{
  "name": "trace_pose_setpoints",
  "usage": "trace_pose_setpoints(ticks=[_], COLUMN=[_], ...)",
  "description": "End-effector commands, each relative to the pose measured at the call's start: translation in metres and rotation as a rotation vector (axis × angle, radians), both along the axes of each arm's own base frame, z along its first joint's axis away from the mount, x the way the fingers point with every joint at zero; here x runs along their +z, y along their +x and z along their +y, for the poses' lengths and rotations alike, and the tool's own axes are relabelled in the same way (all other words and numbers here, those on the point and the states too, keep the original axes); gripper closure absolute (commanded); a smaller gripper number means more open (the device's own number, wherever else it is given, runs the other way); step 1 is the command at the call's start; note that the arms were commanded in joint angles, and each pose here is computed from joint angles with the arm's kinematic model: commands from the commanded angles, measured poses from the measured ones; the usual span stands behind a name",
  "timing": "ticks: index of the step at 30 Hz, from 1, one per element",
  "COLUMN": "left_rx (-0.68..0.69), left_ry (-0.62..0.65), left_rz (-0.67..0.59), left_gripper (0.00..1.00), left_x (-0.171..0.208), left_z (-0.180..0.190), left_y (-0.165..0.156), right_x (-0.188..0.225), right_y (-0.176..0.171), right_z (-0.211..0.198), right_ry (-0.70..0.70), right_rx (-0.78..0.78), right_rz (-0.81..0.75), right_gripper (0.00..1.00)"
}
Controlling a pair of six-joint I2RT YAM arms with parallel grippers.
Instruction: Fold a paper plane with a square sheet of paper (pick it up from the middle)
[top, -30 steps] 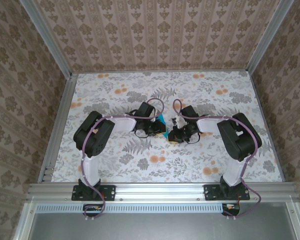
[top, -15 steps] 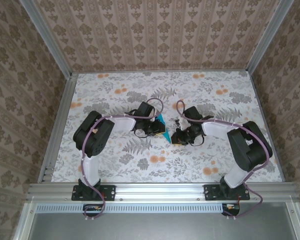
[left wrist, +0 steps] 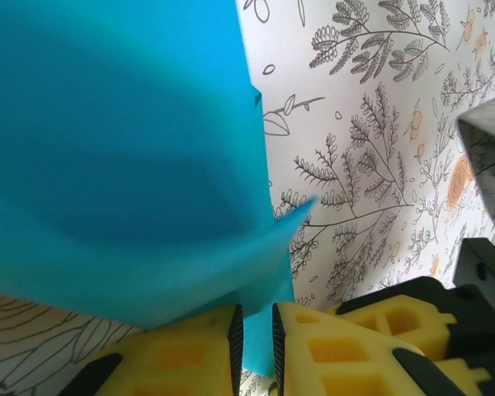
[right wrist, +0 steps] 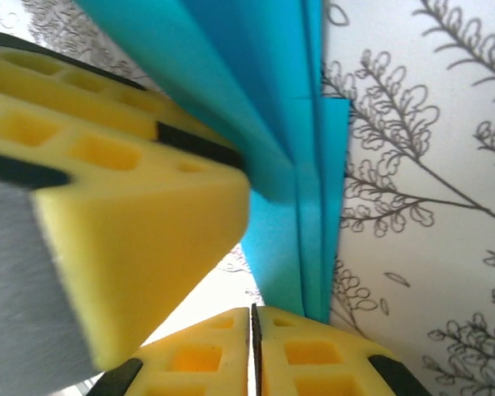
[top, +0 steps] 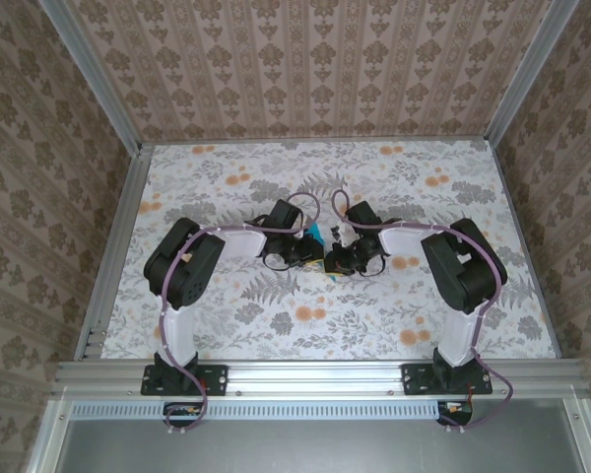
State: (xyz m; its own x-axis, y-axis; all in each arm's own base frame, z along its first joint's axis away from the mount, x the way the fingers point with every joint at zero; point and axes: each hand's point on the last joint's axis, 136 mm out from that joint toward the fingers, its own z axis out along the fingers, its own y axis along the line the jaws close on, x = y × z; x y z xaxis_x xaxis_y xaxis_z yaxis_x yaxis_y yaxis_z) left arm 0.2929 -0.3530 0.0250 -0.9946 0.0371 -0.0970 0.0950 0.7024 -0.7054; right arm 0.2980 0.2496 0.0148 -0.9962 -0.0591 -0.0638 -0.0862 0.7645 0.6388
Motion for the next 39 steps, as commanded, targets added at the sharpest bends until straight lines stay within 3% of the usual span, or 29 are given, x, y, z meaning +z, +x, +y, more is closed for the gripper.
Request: trace_pose_setpoints(ticks=[1, 14, 39], left_rx=[0.018, 0.026, 0.007], left_ry=[0.054, 0.009, 0.058], left_rz=[0.041, -0.028, -0.098], left_gripper=[0.8, 0.77, 0.76], left_x=[-0.018, -0.002, -0.006], left_z=[0.01, 0.019, 0.053], left_y=[-0.004, 0.034, 0.097], right_x=[-0.019, -0.046, -0.057], right_y=[-0.014, -0.05, -0.06], right_z=[-0.01, -0.04, -0.051], right_ry=[-0.066, -0.176, -0.219], right_rx=[0.002, 0.01, 0.003], right_rz=[0.045, 0.141, 0.173], right_gripper=[0.89, 0.9, 0.9])
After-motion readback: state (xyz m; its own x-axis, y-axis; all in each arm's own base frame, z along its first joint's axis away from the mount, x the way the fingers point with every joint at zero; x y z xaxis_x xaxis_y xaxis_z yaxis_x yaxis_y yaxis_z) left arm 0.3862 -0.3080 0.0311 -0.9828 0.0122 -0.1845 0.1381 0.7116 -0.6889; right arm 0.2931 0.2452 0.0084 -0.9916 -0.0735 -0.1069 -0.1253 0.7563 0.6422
